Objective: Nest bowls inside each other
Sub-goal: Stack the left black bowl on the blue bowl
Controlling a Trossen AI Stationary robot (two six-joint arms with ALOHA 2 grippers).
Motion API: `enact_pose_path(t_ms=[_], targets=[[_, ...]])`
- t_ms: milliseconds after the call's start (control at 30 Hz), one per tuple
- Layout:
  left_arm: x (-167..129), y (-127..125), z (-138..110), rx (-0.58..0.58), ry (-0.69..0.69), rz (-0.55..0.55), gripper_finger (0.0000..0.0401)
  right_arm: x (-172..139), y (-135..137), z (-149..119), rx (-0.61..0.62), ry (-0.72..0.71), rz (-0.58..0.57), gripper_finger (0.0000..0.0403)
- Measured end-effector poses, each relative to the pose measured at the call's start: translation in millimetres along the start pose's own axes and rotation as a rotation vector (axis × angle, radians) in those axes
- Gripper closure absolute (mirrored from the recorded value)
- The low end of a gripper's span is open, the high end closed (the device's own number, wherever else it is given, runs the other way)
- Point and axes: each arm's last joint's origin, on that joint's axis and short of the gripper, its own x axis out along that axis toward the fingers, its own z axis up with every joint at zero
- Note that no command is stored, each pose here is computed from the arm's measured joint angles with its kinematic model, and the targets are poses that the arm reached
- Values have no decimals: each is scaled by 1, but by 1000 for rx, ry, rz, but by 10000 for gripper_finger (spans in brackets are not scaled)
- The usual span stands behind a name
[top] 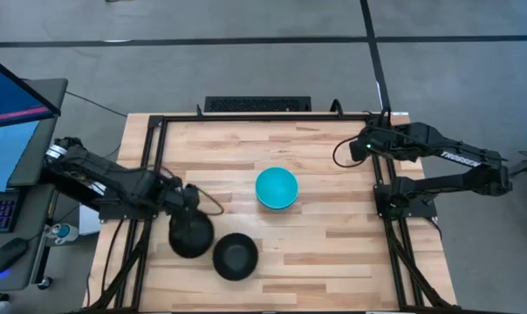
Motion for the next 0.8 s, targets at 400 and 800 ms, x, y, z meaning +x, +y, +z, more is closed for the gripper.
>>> enact_pose_path(t_ms=[400,800], targets=[[-50,-13,130,164,5,123,400,0,0,0,-2,10,7,97],[-52,33,275,298,-106,106,401,-19,-9,-17,-13,-23,123,97]])
